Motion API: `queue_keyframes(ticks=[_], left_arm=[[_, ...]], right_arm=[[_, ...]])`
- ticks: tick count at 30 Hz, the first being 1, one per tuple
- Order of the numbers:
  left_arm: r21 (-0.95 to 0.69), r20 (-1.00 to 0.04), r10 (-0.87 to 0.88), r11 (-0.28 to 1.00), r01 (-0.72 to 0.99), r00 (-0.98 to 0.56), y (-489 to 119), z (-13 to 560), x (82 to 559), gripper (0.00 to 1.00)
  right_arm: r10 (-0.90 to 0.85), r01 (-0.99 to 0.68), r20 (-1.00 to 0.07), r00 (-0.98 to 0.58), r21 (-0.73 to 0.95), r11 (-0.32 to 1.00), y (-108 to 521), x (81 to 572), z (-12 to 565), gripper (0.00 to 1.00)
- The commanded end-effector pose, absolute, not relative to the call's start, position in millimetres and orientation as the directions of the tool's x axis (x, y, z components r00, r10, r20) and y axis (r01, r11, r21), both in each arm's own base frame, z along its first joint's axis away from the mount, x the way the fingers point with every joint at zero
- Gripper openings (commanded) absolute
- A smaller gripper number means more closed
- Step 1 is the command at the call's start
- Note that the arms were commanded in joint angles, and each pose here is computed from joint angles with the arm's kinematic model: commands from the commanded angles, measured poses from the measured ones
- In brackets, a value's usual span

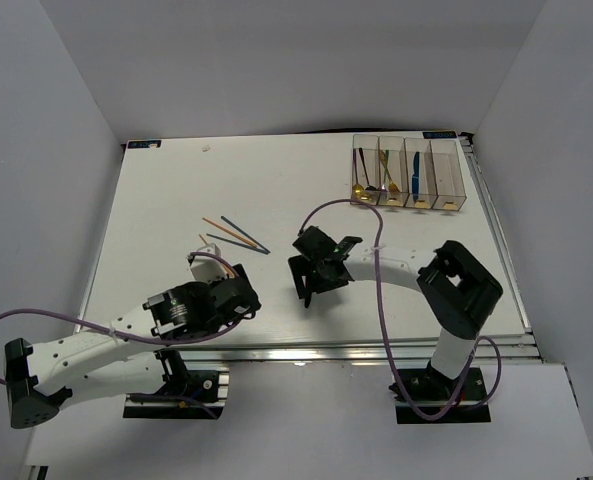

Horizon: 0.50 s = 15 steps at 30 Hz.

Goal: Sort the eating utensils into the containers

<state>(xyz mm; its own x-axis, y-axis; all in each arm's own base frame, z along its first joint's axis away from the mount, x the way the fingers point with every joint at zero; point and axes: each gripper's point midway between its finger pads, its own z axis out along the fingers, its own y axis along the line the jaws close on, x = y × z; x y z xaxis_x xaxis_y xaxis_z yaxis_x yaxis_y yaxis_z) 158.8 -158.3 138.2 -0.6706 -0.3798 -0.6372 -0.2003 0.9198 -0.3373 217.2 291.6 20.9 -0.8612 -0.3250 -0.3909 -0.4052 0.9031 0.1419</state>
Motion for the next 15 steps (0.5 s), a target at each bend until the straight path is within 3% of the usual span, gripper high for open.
queue_keyframes(ticks=[1, 8, 10, 15], left_arm=[[-0.306, -0.662, -0.356, 0.932, -0.196, -0.660, -154.6, 142.8, 161.3, 0.91], [-0.285, -0.659, -0.329, 0.942, -0.180, -0.677, -158.0, 136.0, 160.8, 0.91], [-0.283, -0.658, -0.324, 0.943, -0.176, -0.679, -158.3, 134.2, 160.4, 0.91], [-0.290, -0.660, -0.324, 0.942, -0.168, -0.678, -161.3, 136.6, 161.7, 0.91]], right_arm=[[-0.333, -0.352, -0.329, -0.883, -0.005, 0.936, 275.3, 210.6, 4.6, 0.84], [-0.271, -0.269, -0.296, -0.916, -0.049, 0.962, 278.7, 212.2, -11.5, 0.76], [-0.255, -0.247, -0.283, -0.925, -0.062, 0.967, 278.7, 211.8, -13.8, 0.68], [-0.239, -0.225, -0.256, -0.937, -0.083, 0.971, 282.4, 209.1, -20.6, 0.58]])
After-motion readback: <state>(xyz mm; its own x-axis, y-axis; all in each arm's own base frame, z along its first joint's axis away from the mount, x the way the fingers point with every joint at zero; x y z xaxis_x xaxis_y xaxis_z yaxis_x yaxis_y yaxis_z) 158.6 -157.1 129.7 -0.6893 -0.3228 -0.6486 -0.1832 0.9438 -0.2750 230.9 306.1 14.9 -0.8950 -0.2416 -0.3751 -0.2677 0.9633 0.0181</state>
